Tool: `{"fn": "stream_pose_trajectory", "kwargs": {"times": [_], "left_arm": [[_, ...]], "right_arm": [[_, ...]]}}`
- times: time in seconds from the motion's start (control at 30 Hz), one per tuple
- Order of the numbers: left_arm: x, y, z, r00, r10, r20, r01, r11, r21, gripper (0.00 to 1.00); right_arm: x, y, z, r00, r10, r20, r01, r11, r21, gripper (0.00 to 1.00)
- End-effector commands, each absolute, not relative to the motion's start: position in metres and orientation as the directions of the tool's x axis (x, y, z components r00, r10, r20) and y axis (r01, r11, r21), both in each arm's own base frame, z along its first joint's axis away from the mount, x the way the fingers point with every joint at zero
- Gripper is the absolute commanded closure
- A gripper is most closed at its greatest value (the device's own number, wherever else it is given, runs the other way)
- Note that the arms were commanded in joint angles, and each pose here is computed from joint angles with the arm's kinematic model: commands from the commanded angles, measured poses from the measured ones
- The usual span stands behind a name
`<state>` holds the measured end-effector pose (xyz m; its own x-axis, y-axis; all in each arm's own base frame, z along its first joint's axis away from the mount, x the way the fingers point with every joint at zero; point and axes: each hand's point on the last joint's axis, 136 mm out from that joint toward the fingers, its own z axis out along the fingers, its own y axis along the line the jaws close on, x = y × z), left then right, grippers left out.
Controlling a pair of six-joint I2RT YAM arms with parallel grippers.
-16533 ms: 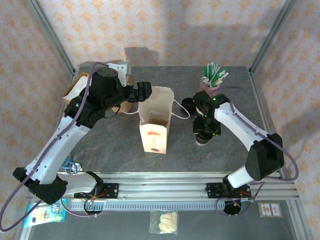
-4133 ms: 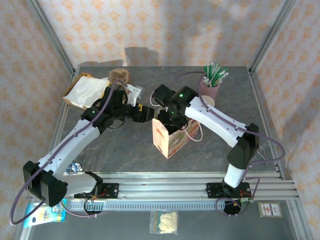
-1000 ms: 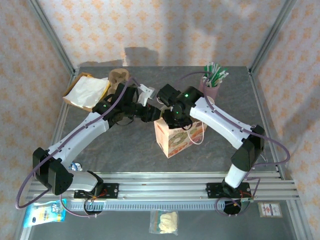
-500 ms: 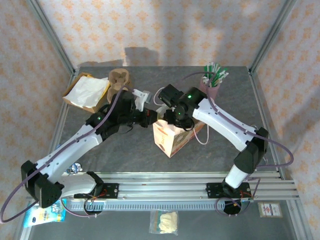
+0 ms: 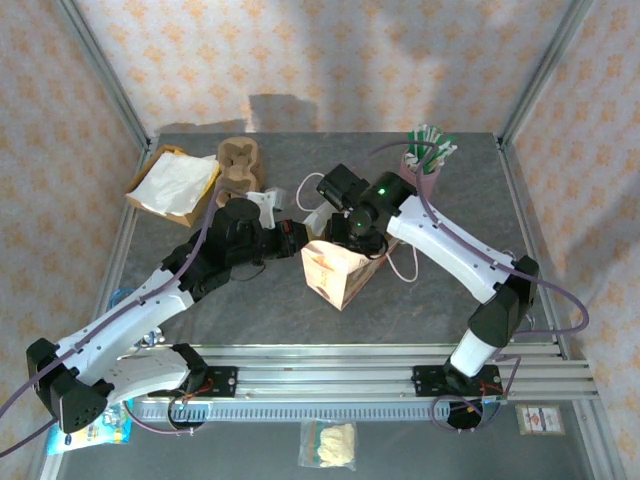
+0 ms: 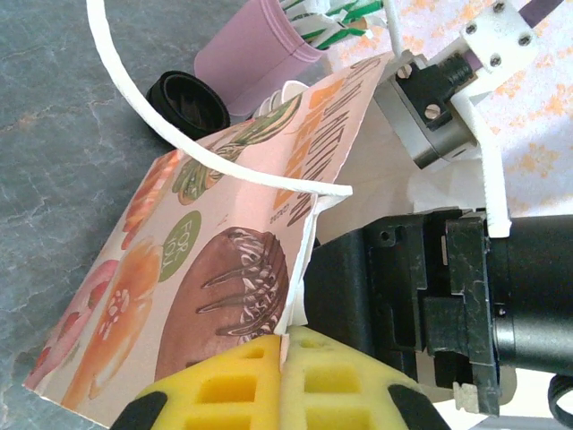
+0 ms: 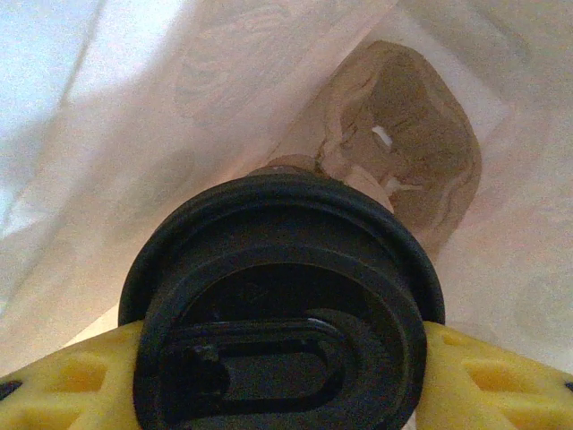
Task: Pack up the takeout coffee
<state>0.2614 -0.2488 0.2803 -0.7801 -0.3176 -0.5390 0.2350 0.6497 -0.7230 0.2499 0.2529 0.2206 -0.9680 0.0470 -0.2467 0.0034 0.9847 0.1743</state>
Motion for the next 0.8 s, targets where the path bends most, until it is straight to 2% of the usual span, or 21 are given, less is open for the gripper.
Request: {"fn": "stream_pose_trajectory", "kwargs": {"times": [0.0,0.27,0.47,0.77], "left_arm": [[0.268,-0.247,0.310,-0.721,-0.456,-0.522,0.185,0.599,-0.779,1.00],[0.246,-0.252,0.310,-0.703,-0.519,-0.486,0.114,0.593,-0.797,1.00],[0.230,-0.251,0.291,-0.709,-0.554,-0.436,0.051,0.577,-0.815,1.00],[0.226,-0.251,0.273,-0.697,-0.612,-0.372,-0.040,0.552,-0.833,1.00]], "right_arm": [[0.253,0.241,0.219,-0.964,0.073,-0.255,0.044,0.992,0.118,0.58],[0.254,0.241,0.211,-0.967,0.080,-0.244,0.058,0.994,0.098,0.59],[0.258,0.247,0.214,-0.966,0.083,-0.246,0.057,0.992,0.111,0.59],[0.257,0.246,0.217,-0.963,0.103,-0.247,0.074,0.989,0.124,0.60]]}}
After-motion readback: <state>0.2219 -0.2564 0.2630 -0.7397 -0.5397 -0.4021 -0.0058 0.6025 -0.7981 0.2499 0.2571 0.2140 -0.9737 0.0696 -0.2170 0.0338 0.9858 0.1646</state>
